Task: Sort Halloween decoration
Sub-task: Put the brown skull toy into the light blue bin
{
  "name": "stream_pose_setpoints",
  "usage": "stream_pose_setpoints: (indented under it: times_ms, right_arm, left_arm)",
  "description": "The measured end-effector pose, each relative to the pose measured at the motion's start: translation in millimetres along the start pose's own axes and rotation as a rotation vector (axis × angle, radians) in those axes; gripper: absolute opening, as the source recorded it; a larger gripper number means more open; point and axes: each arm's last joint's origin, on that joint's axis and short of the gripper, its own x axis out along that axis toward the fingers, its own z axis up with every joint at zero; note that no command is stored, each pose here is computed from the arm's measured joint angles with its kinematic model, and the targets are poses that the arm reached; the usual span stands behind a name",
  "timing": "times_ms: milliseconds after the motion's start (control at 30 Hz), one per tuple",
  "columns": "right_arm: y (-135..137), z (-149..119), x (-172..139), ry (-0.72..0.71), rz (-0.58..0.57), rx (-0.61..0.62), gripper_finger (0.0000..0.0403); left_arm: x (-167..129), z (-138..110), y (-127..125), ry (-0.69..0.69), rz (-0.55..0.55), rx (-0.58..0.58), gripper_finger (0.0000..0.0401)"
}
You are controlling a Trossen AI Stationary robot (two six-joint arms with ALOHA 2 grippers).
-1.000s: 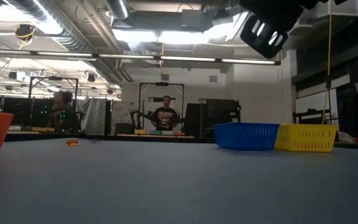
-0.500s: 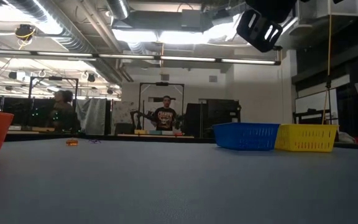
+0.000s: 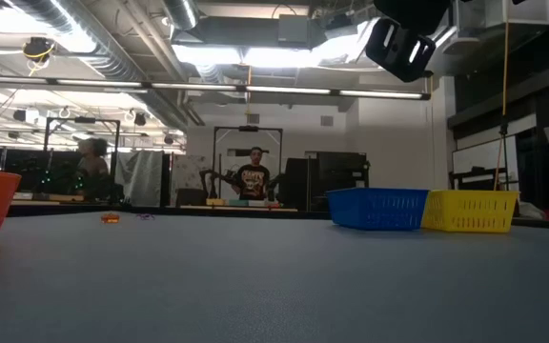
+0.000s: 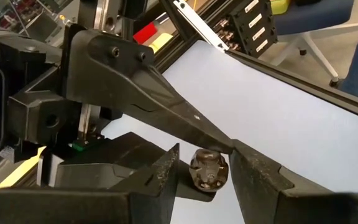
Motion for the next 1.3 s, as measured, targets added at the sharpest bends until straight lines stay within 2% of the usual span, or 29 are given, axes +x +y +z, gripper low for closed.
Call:
stream_pose_setpoints:
  times_ms: [500, 867, 1300]
  right_arm:
    - [0.1, 0.1, 0.0, -0.001, 0.001, 0.025, 0.0099]
    - [-0.1, 0.0, 0.0, 0.001, 0.0, 0.027, 0.0099]
    - [-0.8, -0.8, 0.0, 0.01, -0.007, 0.027, 0.0099]
  left_arm:
    - [0.2, -0.1, -0.1, 0.001, 0.0, 0.0, 0.0121]
    - [0.5, -1.1, 0.1, 0.021, 0.026, 0.003, 0.0057]
    - [0.7, -1.4, 0.2, 0.026, 0.034, 0.002, 0.0053]
